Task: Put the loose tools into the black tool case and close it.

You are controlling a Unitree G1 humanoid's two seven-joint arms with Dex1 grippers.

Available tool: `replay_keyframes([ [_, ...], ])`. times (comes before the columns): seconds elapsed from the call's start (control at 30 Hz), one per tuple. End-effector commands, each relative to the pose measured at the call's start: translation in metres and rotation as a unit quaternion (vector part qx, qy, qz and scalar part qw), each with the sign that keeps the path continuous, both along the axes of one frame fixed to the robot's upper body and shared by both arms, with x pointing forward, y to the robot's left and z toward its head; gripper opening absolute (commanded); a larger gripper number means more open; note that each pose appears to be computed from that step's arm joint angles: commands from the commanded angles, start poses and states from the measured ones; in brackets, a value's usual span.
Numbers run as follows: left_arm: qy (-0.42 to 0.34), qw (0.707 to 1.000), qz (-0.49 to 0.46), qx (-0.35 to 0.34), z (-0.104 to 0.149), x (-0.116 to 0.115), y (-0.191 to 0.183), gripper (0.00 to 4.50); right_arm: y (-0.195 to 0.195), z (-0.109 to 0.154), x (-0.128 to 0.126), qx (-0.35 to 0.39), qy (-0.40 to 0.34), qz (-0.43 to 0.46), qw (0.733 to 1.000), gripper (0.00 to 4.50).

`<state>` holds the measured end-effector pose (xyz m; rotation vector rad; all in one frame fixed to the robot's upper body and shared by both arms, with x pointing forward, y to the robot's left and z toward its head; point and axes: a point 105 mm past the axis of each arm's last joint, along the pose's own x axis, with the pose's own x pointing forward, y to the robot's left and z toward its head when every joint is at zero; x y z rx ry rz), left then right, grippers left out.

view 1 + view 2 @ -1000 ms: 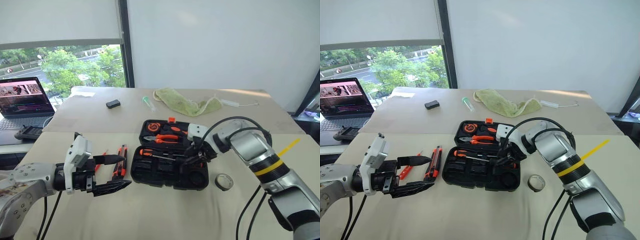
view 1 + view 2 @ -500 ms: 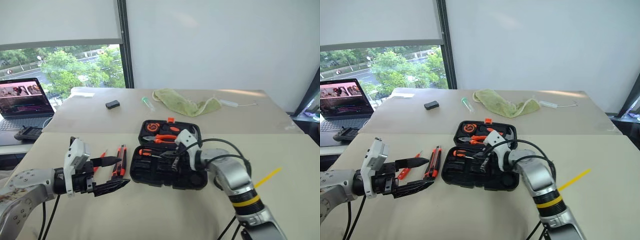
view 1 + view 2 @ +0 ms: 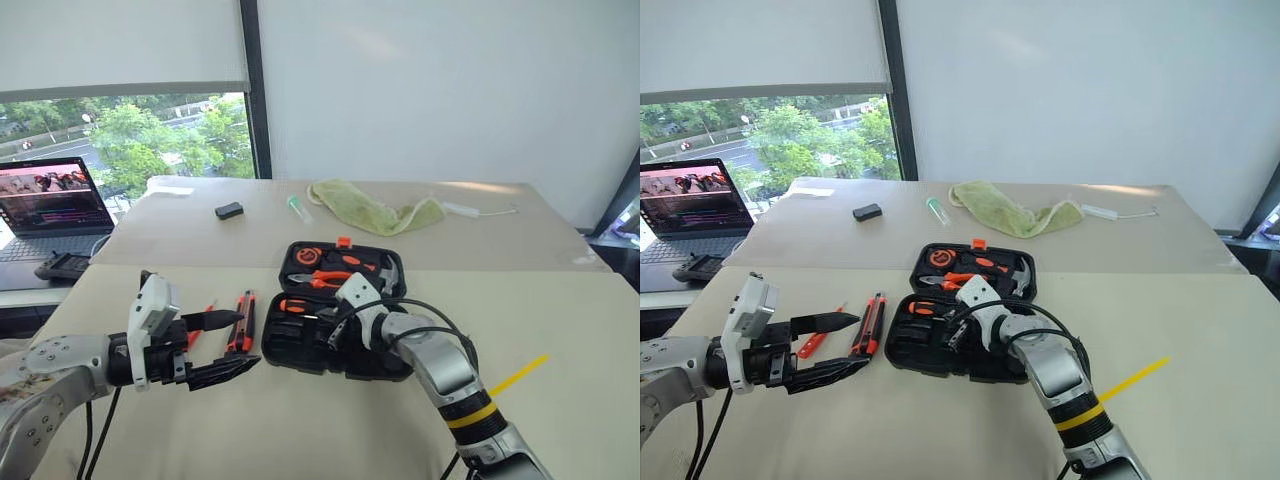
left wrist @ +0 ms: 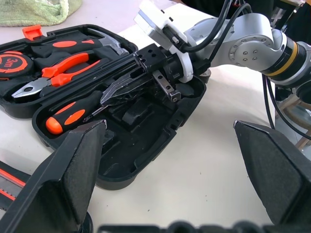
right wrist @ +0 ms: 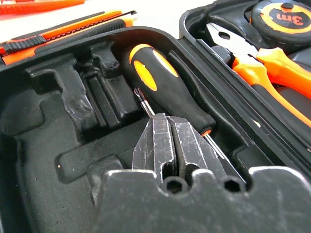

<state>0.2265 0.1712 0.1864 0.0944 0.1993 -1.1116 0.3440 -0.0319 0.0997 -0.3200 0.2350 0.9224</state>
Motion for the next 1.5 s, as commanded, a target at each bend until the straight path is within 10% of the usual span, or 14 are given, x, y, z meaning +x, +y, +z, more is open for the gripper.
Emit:
replay_keyframes([
  [0.03,-0.014,1.0,-0.008,0.002,0.005,0.0,-0.004,4.5,-0.007,-0.028,-0.003,-0.012,0.044,-0.007,0.999,0.06],
  [0.4,-0.015,1.0,0.014,-0.017,0.007,0.009,-0.003,4.5,-0.044,0.118,-0.031,0.214,-0.081,0.016,0.973,0.06],
  [0.5,-0.014,1.0,0.017,-0.016,0.005,0.012,-0.002,4.5,-0.063,0.117,-0.047,0.178,-0.081,0.025,0.98,0.06],
  [0.77,-0.003,0.999,0.021,-0.024,-0.001,0.018,-0.004,4.5,-0.109,0.099,-0.077,0.078,-0.061,0.013,0.995,2.74],
  [0.9,-0.003,1.0,0.01,-0.02,-0.004,0.018,-0.009,4.5,-0.108,0.085,-0.057,0.084,-0.058,-0.041,0.994,2.74],
  [1.2,-0.007,1.0,0.005,-0.017,0.0,0.02,-0.008,4.5,-0.087,0.034,-0.014,0.074,-0.01,-0.094,0.993,0.05],
  [1.5,-0.003,1.0,0.001,-0.005,-0.003,0.012,-0.006,4.5,-0.061,-0.013,-0.018,-0.012,0.048,-0.047,0.998,0.05],
])
